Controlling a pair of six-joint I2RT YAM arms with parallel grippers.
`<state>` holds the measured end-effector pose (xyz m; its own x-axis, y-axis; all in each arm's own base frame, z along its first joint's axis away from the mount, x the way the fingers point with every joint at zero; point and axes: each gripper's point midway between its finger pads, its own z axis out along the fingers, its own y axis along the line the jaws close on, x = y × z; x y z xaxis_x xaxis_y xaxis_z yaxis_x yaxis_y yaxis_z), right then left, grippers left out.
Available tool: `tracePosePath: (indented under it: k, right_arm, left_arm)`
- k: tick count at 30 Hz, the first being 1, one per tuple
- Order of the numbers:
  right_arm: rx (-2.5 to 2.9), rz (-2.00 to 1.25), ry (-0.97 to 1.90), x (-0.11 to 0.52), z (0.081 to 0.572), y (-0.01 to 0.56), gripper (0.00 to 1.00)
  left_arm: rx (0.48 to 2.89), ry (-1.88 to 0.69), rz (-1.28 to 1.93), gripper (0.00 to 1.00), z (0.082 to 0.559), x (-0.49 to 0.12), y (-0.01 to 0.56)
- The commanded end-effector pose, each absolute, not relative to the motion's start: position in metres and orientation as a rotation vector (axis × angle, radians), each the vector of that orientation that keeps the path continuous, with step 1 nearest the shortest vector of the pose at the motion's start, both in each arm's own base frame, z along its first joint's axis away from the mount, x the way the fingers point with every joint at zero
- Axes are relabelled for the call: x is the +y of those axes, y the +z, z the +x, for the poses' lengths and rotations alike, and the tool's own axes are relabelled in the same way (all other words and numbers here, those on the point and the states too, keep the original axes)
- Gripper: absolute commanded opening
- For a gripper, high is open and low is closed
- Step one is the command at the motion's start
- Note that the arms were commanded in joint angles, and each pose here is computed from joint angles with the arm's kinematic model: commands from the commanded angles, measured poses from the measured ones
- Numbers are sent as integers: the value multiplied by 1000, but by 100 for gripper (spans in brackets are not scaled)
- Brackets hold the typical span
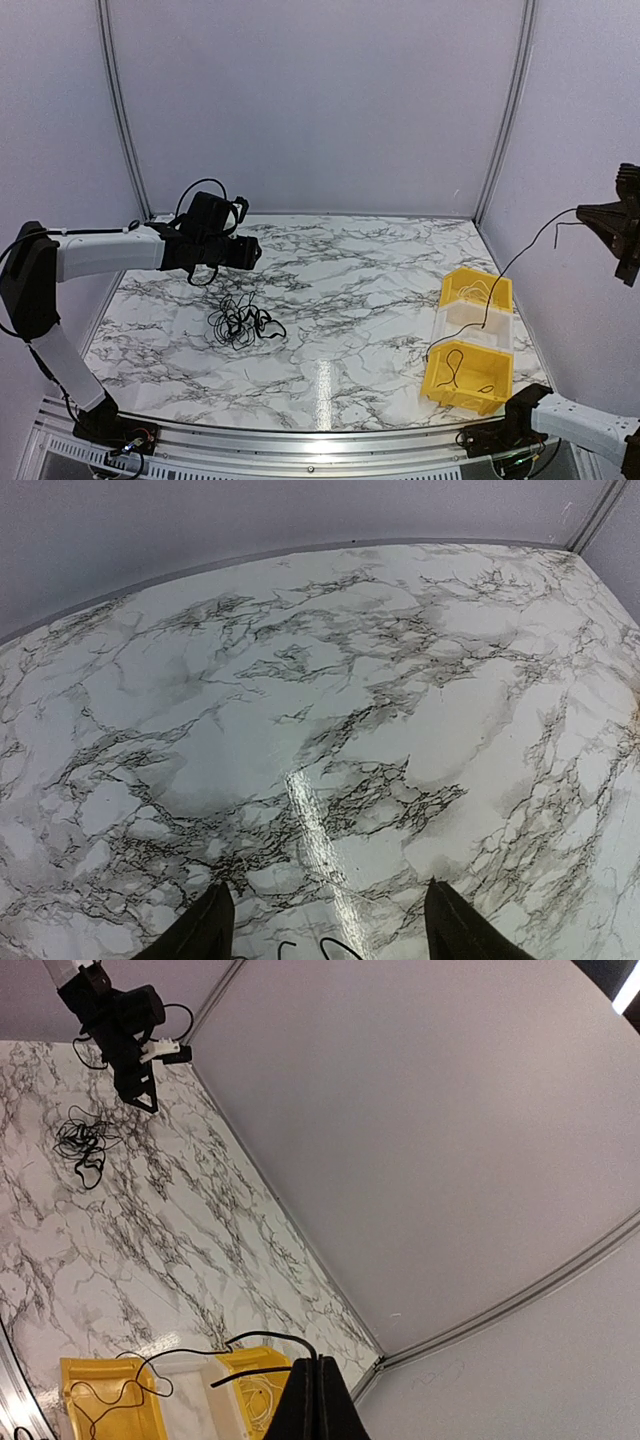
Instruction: Untangle the cables
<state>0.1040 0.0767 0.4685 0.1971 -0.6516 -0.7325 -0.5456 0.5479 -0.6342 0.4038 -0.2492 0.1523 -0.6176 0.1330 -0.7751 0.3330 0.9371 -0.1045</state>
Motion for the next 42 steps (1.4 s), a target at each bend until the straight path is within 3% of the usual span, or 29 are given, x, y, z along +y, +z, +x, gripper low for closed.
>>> tracePosePath:
  k: [1, 16, 28, 42]
  right_arm:
    - [1366, -1035, -18, 90, 106, 507, 0]
    - [1267, -951, -32, 104, 149, 544, 0]
    - [1405, -1126, 139, 145, 197, 462, 0]
    - [1433, -1130, 60, 126, 173, 438, 0]
  left_arm:
    - [2198, -339, 308, 68, 402, -248, 171]
    - [2184, -360, 305, 68, 399, -248, 179]
    - [2184, -386, 305, 68, 397, -251, 181]
    - [2179, -370, 309, 68, 397, -248, 181]
